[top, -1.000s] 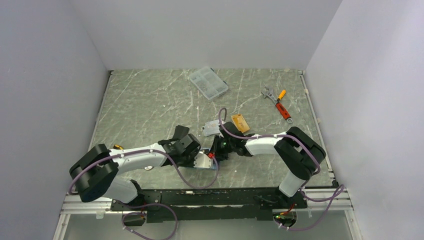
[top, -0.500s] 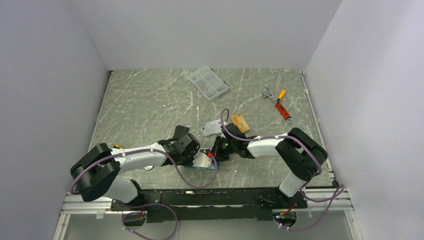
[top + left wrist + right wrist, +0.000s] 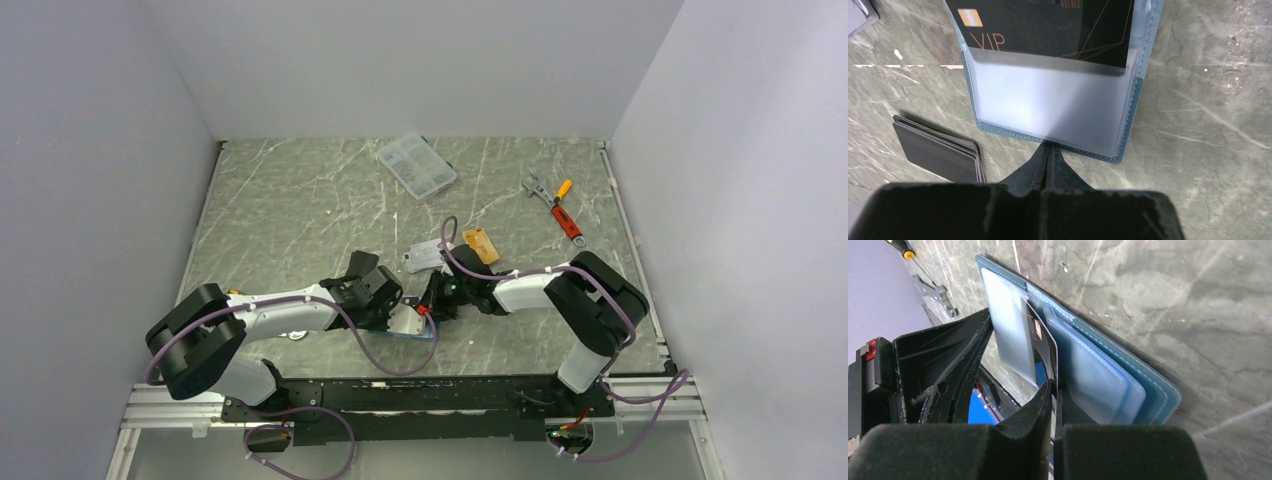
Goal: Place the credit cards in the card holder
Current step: Insert the credit card into the card holder.
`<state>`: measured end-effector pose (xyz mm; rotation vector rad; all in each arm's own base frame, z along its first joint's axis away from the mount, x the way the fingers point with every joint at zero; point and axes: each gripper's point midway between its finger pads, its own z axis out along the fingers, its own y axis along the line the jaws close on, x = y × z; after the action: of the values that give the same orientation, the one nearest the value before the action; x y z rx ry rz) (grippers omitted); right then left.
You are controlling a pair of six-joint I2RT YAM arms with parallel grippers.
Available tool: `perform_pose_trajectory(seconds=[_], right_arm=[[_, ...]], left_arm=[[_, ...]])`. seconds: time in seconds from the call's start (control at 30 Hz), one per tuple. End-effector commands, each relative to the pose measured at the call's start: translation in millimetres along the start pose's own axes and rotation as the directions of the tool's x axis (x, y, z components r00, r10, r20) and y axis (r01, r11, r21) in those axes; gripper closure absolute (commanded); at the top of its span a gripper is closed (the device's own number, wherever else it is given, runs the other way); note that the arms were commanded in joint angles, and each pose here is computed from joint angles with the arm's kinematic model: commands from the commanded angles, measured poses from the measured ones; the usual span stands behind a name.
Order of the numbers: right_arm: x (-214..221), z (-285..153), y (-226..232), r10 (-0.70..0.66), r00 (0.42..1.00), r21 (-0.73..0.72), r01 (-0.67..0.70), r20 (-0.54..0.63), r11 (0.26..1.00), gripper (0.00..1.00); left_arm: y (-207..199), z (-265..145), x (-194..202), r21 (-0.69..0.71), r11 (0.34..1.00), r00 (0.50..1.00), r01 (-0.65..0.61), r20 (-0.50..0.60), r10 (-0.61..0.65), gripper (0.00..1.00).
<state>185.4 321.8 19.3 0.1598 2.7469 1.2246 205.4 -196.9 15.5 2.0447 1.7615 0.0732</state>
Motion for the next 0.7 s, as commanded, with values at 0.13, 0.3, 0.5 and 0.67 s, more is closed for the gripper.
perform_pose_trajectory(seconds=[0.13,0.3,0.5,0.67], right_arm=[[-7.1,12.9,-11.8,-0.028,1.000,0.050,0.029,-0.012,0.998,0.99],[-7.3,18.4,-9.6,-0.019,1.000,0.047,0.020,-0.021,0.999,0.98],[-0.7,23.9,-6.4,-0.022,0.999,0.058,0.024,-0.040,0.998,0.92],[-1.3,16.9,-6.1,-0.035,0.999,0.091,0.039,-0.039,0.995,0.76]], left_arm=[[-12.9,12.1,4.3,0.039,0.999,1.000,-0.027,0.011,0.027,1.00],[-14.4,11.2,3.4,0.046,0.999,1.000,-0.023,0.016,0.022,1.00],[-14.2,8.2,-1.4,0.051,0.999,0.999,-0.010,0.035,0.009,1.00],[-11.8,4.0,-5.3,0.042,0.999,0.999,-0.004,0.053,0.001,1.00]])
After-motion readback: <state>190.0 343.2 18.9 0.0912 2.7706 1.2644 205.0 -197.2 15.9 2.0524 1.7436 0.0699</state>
